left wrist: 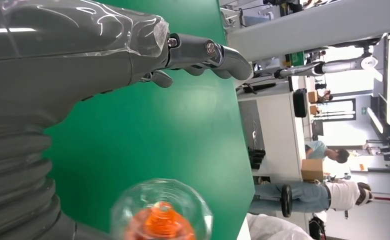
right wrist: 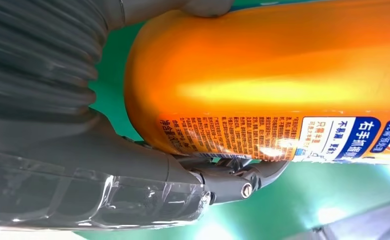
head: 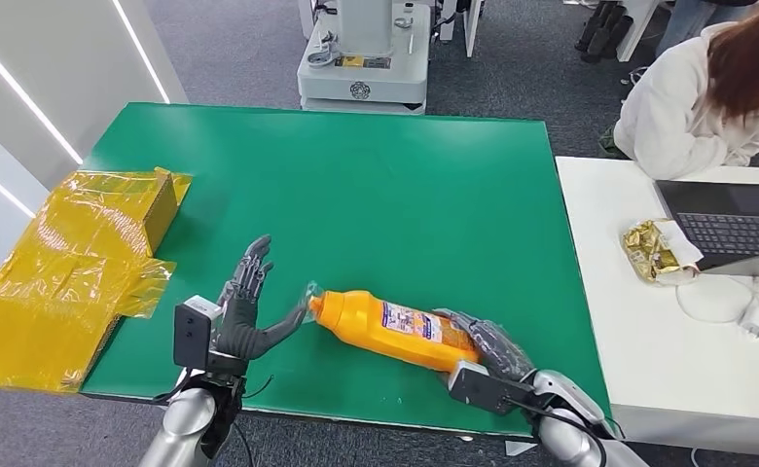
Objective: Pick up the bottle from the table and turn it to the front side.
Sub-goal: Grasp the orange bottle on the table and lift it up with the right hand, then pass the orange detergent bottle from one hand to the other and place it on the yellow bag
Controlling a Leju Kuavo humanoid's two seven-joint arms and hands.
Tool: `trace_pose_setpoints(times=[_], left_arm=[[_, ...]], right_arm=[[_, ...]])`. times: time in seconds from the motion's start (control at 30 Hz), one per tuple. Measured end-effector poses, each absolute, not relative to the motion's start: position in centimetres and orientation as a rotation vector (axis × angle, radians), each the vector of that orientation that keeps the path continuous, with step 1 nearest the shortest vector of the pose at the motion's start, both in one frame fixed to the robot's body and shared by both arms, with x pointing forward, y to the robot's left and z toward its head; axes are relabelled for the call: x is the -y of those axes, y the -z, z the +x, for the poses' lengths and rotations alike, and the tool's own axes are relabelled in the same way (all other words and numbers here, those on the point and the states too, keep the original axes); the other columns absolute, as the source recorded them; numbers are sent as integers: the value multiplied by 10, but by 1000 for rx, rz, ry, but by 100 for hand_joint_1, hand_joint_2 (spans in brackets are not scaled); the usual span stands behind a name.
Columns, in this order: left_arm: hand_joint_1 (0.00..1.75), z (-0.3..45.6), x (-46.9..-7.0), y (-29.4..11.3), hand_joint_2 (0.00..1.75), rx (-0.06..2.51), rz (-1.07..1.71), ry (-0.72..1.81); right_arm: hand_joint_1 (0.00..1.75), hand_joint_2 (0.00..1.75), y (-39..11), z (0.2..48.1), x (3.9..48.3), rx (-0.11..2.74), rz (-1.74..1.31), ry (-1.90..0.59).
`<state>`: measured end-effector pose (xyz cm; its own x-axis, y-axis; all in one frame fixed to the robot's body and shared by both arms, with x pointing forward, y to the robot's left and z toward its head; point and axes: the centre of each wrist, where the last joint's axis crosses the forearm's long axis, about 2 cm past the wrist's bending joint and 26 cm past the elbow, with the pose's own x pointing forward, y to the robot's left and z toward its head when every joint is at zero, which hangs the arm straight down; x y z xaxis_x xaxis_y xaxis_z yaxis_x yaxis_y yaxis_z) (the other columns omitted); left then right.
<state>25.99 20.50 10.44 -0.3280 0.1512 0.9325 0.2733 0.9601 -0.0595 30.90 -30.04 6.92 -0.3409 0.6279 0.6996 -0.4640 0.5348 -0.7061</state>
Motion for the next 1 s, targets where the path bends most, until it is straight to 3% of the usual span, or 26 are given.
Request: trace_pose_setpoints(times=[0.37, 0.63, 1.0], left_arm=[[0, 263, -213, -109, 175, 1946, -264, 126], [0, 266, -215, -124, 175, 2007, -294, 144], [0, 288, -202, -159, 175, 1860, -915, 48]], right_arm=[[175, 175, -60, 257, 307, 1660, -207, -872], [175, 175, -66, 252, 304, 1723, -221, -741], [175, 175, -85, 278, 269, 1876, -124, -612]])
